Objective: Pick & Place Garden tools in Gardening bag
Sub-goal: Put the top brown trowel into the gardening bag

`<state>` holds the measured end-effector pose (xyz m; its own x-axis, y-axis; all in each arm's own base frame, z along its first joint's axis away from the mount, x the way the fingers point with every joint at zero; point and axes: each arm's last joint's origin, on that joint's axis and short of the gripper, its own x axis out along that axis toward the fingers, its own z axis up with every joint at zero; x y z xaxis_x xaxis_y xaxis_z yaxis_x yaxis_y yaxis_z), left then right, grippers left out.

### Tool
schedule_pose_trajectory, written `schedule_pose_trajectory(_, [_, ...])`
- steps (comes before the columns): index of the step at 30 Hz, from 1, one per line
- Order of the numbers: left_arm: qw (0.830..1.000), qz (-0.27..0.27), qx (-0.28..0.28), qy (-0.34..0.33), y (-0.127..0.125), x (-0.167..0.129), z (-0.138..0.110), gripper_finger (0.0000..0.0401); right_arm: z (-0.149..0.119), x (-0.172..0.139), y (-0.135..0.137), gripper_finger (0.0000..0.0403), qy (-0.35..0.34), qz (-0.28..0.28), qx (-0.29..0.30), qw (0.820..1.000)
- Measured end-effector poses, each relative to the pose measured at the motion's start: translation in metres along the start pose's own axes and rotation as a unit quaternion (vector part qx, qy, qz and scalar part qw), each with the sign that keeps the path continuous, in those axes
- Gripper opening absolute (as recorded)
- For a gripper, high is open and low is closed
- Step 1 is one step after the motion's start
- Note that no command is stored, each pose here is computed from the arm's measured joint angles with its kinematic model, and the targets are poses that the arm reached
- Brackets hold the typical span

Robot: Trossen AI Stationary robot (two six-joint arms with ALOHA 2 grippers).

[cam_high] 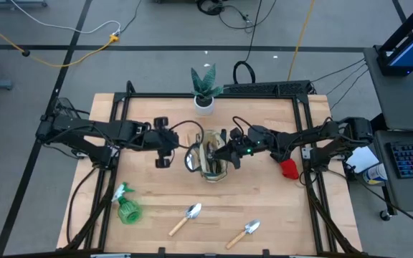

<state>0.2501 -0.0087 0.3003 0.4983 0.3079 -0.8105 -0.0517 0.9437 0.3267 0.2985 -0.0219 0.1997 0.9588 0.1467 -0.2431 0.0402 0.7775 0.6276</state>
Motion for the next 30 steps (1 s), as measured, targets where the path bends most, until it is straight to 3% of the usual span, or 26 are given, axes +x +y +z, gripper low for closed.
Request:
schedule_pose_trajectory(5, [0.999, -0.021, 0.04, 0.03, -0.004, 0.007, -0.01, 0.0149, 0.0, 0.0, 0.0, 0.013, 0.0, 0.0, 0.0, 1.0])
schedule_pose_trajectory(13, [0.983, -0.031, 0.162, 0.079, -0.012, 0.04, -0.041, 0.0149, 0.0, 0.0, 0.0, 0.013, -0.001, 0.0, -0.017, 1.0])
schedule_pose_trajectory(17, [0.981, -0.03, 0.175, 0.077, -0.009, 0.057, -0.051, 0.015, 0.0, 0.0, 0.0, 0.013, -0.001, 0.0, -0.017, 1.0])
schedule_pose_trajectory(20, [0.981, -0.062, 0.176, 0.054, -0.003, 0.066, -0.054, 0.015, 0.0, 0.0, 0.0, 0.013, -0.001, 0.0, -0.027, 1.0])
schedule_pose_trajectory(24, [0.981, -0.101, 0.162, 0.028, 0.007, 0.071, -0.055, 0.0149, 0.0, 0.0, 0.0, 0.013, -0.001, 0.0, -0.03, 1.0])
schedule_pose_trajectory(30, [0.977, -0.109, 0.181, 0.003, 0.021, 0.075, -0.055, 0.0149, 0.0, 0.0, 0.0, 0.013, -0.001, 0.0, -0.03, 1.0])
